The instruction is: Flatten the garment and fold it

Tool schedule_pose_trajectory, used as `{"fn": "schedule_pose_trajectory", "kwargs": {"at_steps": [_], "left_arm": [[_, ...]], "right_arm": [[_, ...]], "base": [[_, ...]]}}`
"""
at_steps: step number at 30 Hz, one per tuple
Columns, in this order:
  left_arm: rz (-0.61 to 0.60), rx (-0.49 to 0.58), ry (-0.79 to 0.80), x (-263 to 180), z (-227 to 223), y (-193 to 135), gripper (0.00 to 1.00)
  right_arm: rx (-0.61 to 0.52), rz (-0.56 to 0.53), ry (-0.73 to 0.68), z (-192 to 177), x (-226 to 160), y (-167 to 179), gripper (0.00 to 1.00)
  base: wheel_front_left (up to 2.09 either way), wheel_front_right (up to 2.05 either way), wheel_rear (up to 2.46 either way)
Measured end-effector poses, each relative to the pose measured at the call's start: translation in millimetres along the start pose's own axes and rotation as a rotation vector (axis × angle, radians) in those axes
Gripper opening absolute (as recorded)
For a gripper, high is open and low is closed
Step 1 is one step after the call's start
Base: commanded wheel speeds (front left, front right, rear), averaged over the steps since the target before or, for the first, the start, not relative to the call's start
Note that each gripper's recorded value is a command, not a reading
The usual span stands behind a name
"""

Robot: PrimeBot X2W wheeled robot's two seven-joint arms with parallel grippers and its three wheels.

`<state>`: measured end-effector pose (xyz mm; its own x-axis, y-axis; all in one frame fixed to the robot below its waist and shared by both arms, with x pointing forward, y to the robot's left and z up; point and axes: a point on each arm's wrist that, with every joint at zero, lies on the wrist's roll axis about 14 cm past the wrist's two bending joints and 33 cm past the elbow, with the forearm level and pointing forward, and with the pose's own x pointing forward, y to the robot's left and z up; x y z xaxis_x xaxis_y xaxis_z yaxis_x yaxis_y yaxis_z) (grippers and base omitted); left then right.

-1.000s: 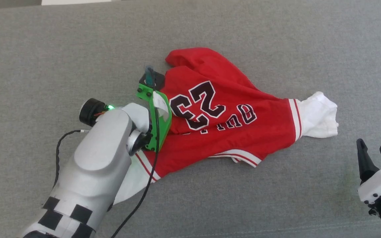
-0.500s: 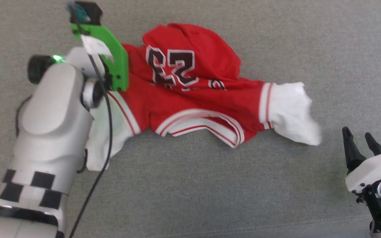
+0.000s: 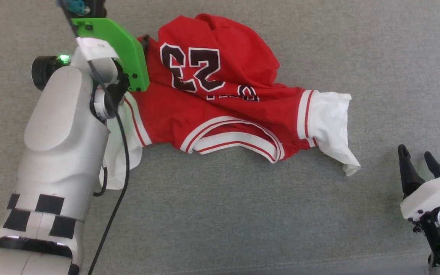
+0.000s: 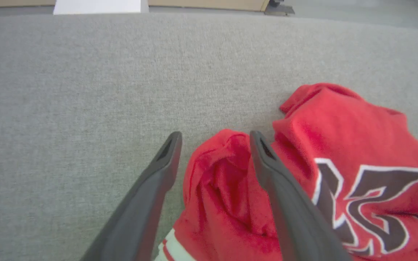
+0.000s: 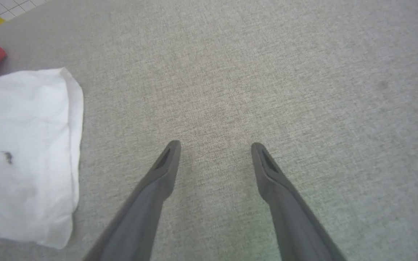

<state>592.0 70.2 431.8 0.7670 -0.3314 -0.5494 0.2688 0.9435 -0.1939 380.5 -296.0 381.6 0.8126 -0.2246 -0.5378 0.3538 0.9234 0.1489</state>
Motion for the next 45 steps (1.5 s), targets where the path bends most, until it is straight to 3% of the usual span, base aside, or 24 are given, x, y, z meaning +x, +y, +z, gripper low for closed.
{"fn": "schedule_pose_trajectory", "kwargs": {"at_steps": [6,13,17,24,28,34,40,45], "left_arm": [[0.009,-0.039,-0.281,-43.9,41.0,11.7,1.00],[0.114,-0.012,-0.579,-122.6,44.3,38.4,1.00],[0.192,-0.057,-0.639,-160.9,12.8,51.3,1.00],[0.254,-0.129,-0.605,-194.8,-35.1,50.4,1.00],[0.233,-0.144,-0.439,-187.4,-59.5,41.7,1.00],[0.140,-0.108,0.040,-163.6,-121.8,18.7,1.00],[0.118,-0.012,0.237,-146.6,-120.9,13.8,1.00],[0.141,0.041,0.391,-135.8,-148.4,20.7,1.00]], "right_arm": [[-0.001,0.045,-0.030,11.4,-3.5,14.7,1.00],[0.000,0.104,-0.060,20.8,-15.0,32.2,1.00],[-0.003,0.134,-0.088,29.2,-22.3,41.0,1.00],[-0.002,0.153,-0.103,32.4,-34.5,43.8,1.00],[-0.006,0.154,-0.106,33.4,-37.1,43.6,1.00],[-0.010,0.149,-0.098,32.6,-35.3,42.7,1.00],[-0.013,0.140,-0.068,23.8,-30.8,40.6,1.00],[-0.005,0.118,-0.054,18.6,-28.0,33.0,1.00]], "base": [[0.00,0.00,0.00],[0.00,0.00,0.00],[0.00,0.00,0.00],[0.00,0.00,0.00],[0.00,0.00,0.00],[0.00,0.00,0.00],[0.00,0.00,0.00],[0.00,0.00,0.00]]}}
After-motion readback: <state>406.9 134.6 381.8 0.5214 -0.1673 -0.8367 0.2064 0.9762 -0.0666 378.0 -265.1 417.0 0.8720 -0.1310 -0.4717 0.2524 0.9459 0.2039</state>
